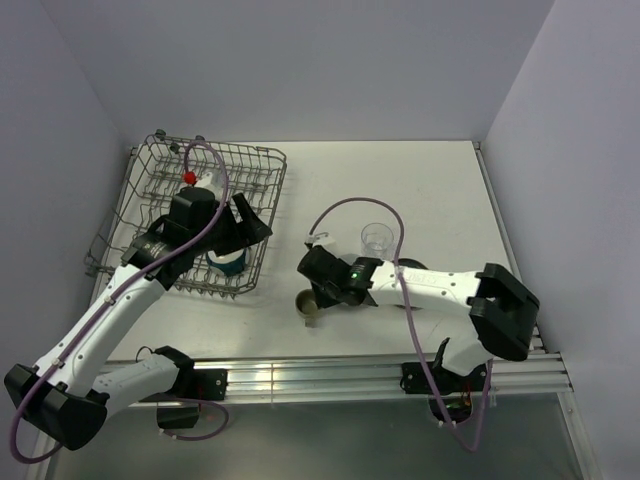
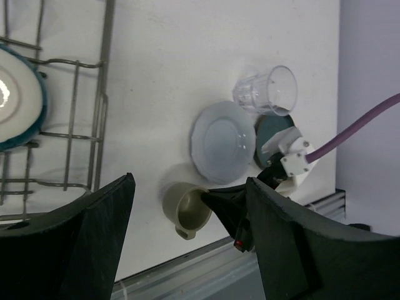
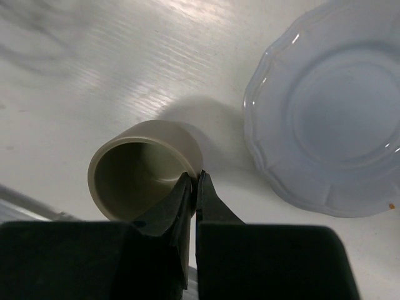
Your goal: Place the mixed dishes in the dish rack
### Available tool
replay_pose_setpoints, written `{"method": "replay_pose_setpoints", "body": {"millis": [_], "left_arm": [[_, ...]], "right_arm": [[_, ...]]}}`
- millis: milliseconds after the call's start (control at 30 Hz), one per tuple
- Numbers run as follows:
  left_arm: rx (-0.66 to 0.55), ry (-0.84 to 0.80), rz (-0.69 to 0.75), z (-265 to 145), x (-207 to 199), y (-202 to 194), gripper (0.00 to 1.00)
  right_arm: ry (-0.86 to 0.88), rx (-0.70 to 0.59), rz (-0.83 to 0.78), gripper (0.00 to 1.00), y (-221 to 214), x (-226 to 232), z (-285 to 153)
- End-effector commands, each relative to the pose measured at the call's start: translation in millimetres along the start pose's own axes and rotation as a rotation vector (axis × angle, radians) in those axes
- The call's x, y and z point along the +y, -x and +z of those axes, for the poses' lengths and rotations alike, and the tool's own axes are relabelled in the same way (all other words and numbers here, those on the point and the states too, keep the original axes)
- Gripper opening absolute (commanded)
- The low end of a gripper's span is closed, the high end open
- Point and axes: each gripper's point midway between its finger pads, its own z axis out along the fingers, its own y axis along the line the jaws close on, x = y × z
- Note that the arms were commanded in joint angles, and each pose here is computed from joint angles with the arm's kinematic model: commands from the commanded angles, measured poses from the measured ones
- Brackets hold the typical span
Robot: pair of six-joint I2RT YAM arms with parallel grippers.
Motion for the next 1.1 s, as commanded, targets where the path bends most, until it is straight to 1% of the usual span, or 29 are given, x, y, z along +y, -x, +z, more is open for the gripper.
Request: {"method": "replay_pose_setpoints", "body": {"millis": [0, 67, 100, 133, 167, 200, 233, 267, 300, 333, 367, 433, 533, 567, 600, 700, 1033, 1067], "left_arm": [[-0.03, -0.229, -0.003, -26, -52, 15, 0.78], [-0.018, -0.295, -0.019, -30, -62, 12, 0.78], [-0.023, -0.378, -0.01, -38, -76, 13, 0.78], [-0.02, -0.416, -0.009, -41, -82, 13, 0.78], [-0.004, -0.443, -0.012, -41, -84, 8, 0.78], [-0.002, -0.479, -0.007, -45, -89, 6, 0.78], [0.004, -0.549, 0.01, -50, -100, 5, 0.79], [0.009, -0.584, 0.017, -52, -104, 4, 0.79], [0.03, -0.601, 0.008, -48, -104, -2, 0.79], [0.046, -0.628, 0.007, -48, -106, -6, 0.78], [0.071, -0.69, 0.007, -51, -113, -11, 0.78], [0.095, -0.76, 0.002, -51, -120, -16, 0.76], [0.088, -0.819, 0.004, -54, -126, -17, 0.75], [0.102, -0.828, -0.016, -52, -125, -20, 0.75], [0.086, -0.882, -0.002, -60, -132, -18, 0.75], [0.091, -0.952, -0.008, -70, -140, -19, 0.74], [0.125, -0.997, -0.05, -74, -144, -26, 0.7], [0.129, -1.006, -0.053, -75, -144, -27, 0.7]], "right_arm": [[0.161, -0.236, 0.082, 0.0, 69, 20, -57], [0.219, -0.294, 0.14, 0.0, 88, 10, -74], [0.33, -0.351, 0.172, 0.0, 103, 15, -100], [0.374, -0.378, 0.194, 0.0, 111, 10, -111], [0.398, -0.447, 0.255, 0.0, 127, -10, -129], [0.438, -0.471, 0.272, 0.0, 133, -14, -139], [0.477, -0.509, 0.284, 0.0, 141, -18, -152], [0.536, -0.508, 0.277, 0.0, 142, -16, -164], [0.551, -0.559, 0.289, 0.0, 154, -25, -181], [0.572, -0.573, 0.282, 0.0, 157, -25, -190], [0.601, -0.593, 0.279, 0.0, 164, -24, -202], [0.692, -0.607, 0.262, 0.0, 168, -17, -226], [0.755, -0.641, 0.264, 0.0, 175, -11, -244], [0.767, -0.649, 0.263, 0.0, 176, -10, -248], [0.782, -0.647, 0.261, 0.0, 176, -8, -250], [0.8, -0.657, 0.259, 0.0, 180, -5, -253], [0.831, -0.677, 0.264, 0.0, 188, -1, -245], [0.842, -0.705, 0.258, 0.0, 192, 0, -250]]}}
